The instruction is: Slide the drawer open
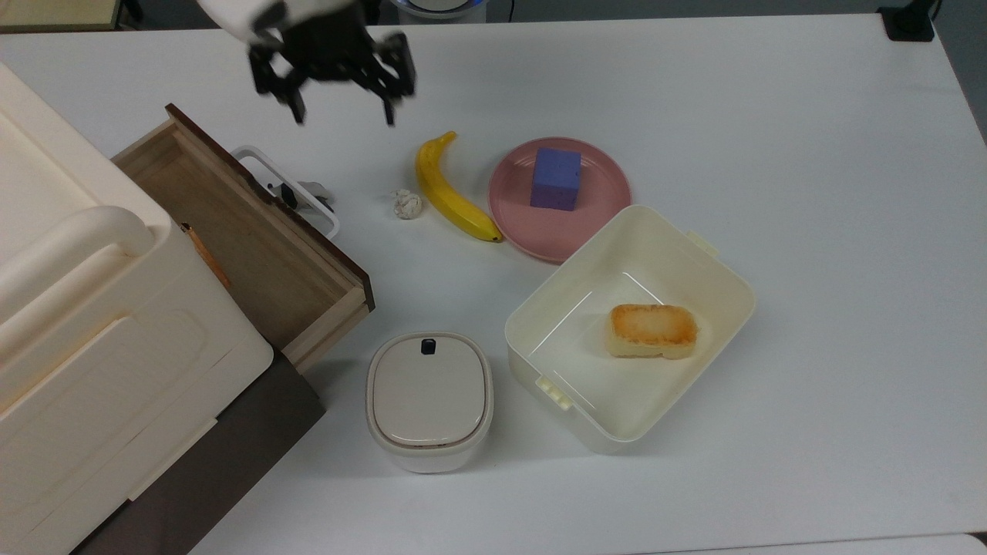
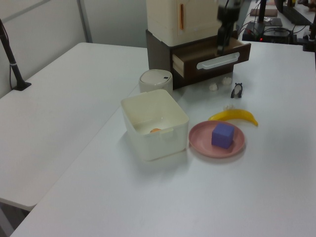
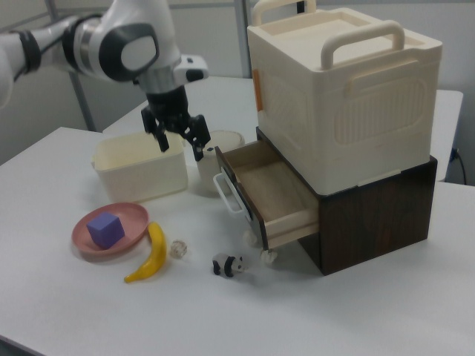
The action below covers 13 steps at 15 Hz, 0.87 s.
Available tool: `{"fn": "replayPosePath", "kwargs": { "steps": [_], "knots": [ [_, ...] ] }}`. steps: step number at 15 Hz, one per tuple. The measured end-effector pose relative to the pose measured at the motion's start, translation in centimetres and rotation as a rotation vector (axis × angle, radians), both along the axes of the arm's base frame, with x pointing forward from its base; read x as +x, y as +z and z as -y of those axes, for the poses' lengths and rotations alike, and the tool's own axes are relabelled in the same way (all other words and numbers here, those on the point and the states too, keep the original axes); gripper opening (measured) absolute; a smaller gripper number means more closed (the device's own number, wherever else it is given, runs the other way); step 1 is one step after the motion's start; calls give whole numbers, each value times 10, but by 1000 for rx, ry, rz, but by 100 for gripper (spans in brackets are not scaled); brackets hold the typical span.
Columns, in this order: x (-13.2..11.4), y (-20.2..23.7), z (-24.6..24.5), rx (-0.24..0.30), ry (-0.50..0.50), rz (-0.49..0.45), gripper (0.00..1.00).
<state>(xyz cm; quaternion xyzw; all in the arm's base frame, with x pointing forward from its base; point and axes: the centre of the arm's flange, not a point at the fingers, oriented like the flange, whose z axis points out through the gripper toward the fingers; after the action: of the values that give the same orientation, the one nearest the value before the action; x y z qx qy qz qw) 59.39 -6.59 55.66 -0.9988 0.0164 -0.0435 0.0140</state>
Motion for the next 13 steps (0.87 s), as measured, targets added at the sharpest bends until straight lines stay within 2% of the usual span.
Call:
{"fn": "replayPosePath", "kwargs": {
  "steps": [3, 5, 8, 13],
  "knots": [
    [-29, 49, 50, 111, -116, 25, 100],
    [-50, 73, 75, 148, -170, 48, 100],
    [-58, 84, 78, 163, -240, 59, 100],
    [-54, 82, 65, 168, -247, 51, 100]
  ]
}}
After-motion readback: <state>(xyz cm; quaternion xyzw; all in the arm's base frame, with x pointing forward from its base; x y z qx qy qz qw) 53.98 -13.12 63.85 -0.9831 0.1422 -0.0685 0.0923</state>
